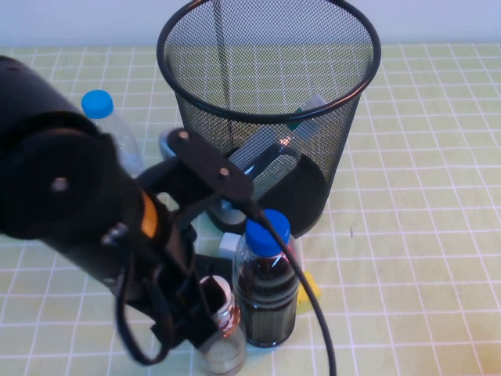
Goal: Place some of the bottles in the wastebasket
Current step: Pick up a bottle from the table with left arm
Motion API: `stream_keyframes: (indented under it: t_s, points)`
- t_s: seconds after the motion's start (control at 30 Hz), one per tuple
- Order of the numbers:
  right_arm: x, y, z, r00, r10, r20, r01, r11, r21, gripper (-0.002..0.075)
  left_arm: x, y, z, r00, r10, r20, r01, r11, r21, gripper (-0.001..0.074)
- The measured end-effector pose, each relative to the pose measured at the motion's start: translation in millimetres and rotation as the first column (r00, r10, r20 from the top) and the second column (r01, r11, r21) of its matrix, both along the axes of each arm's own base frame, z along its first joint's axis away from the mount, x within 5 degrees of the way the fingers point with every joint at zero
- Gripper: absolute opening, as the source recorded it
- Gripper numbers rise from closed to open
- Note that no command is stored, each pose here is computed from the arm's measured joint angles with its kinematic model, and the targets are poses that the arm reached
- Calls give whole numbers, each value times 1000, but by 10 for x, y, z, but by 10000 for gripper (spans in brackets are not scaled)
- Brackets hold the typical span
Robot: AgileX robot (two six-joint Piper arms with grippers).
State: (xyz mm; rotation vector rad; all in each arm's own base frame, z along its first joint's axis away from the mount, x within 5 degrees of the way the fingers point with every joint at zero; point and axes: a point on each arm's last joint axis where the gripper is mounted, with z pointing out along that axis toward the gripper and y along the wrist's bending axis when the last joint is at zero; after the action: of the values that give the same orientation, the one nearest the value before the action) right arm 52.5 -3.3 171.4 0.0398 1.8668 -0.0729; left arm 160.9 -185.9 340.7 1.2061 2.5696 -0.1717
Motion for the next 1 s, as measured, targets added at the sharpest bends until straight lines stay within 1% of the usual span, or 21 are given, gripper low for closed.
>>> stream_keyframes:
  t_s: [0.13,0.4,0.73,0.83,1.0]
  points:
    - [0,0,0,1000,0,0,0,1000,0,-8,86,-104,-135,999,18,-29,-18,1000,22,486]
    - [0,0,0,1000,0,0,0,1000,0,-8,149,-192,-158,998,56,-6,-56,997,-45,490]
    - [0,0,0,1000,0,0,0,1000,0,-8,204,-256,-262,998,58,-25,-58,998,-22,485]
    - [0,0,0,1000,0,0,0,1000,0,-8,205,-264,-268,998,61,-30,-61,998,-25,446]
    - [0,0,0,1000,0,0,0,1000,0,-8,204,-265,-268,998,61,-31,-62,998,-27,278]
